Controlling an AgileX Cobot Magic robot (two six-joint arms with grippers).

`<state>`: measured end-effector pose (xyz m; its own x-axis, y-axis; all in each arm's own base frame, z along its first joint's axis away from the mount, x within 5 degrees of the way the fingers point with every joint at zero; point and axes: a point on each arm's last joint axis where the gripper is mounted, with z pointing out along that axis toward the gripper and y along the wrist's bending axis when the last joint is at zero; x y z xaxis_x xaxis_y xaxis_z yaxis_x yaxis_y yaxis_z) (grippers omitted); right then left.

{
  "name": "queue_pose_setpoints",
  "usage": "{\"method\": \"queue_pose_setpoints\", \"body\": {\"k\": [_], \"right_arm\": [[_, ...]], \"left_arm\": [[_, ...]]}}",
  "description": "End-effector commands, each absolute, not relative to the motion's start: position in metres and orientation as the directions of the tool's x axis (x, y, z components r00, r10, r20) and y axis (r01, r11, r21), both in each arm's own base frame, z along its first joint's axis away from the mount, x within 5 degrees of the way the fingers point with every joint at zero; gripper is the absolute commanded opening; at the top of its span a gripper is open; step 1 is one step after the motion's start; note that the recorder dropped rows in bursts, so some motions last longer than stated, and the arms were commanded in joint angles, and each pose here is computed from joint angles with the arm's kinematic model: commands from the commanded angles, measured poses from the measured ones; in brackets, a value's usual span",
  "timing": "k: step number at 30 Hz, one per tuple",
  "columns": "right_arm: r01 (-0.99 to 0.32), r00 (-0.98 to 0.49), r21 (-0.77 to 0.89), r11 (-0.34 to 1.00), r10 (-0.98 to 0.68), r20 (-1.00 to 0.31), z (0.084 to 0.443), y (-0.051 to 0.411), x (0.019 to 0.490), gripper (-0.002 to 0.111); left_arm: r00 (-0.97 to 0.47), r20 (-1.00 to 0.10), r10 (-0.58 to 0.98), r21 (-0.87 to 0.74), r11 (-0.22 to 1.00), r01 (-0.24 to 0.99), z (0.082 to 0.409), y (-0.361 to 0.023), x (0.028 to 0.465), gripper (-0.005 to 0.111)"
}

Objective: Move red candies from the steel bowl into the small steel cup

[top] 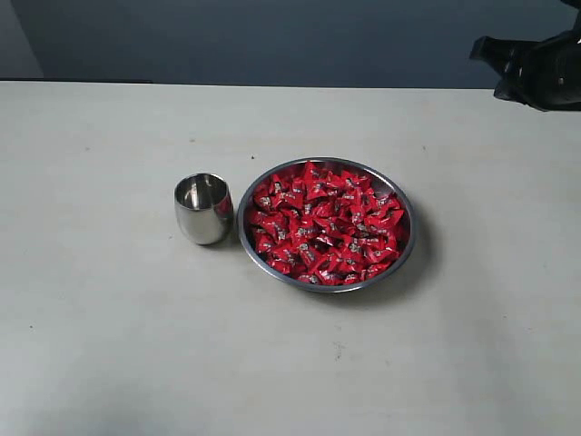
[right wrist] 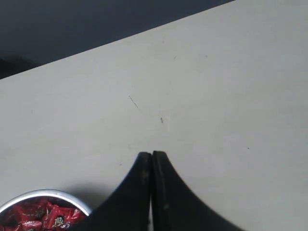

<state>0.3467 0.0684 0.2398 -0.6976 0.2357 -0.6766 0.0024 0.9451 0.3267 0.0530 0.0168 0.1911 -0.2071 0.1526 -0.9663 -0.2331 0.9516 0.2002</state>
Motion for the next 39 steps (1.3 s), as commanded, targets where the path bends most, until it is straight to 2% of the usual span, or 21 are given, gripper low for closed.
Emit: {"method": "queue_pose_setpoints", "body": {"k": [1, 39], "right_arm": [[-0.002, -0.682, 0.324, 0.946, 0.236, -0.693, 0.2421, 0.0687, 0.3488, 0.000], [0.003, -0.667, 0.330, 0.944, 0.248, -0.702, 0.2433, 0.0683, 0.3499, 0.000]], "left_arm": [[-0.192, -0.969, 0.158, 0.201, 0.952, -0.232, 0.1920, 0.0165, 0.0531, 0.000], [-0.192, -0.969, 0.158, 0.201, 0.952, -0.232, 0.1920, 0.0165, 0.0531, 0.000]]}}
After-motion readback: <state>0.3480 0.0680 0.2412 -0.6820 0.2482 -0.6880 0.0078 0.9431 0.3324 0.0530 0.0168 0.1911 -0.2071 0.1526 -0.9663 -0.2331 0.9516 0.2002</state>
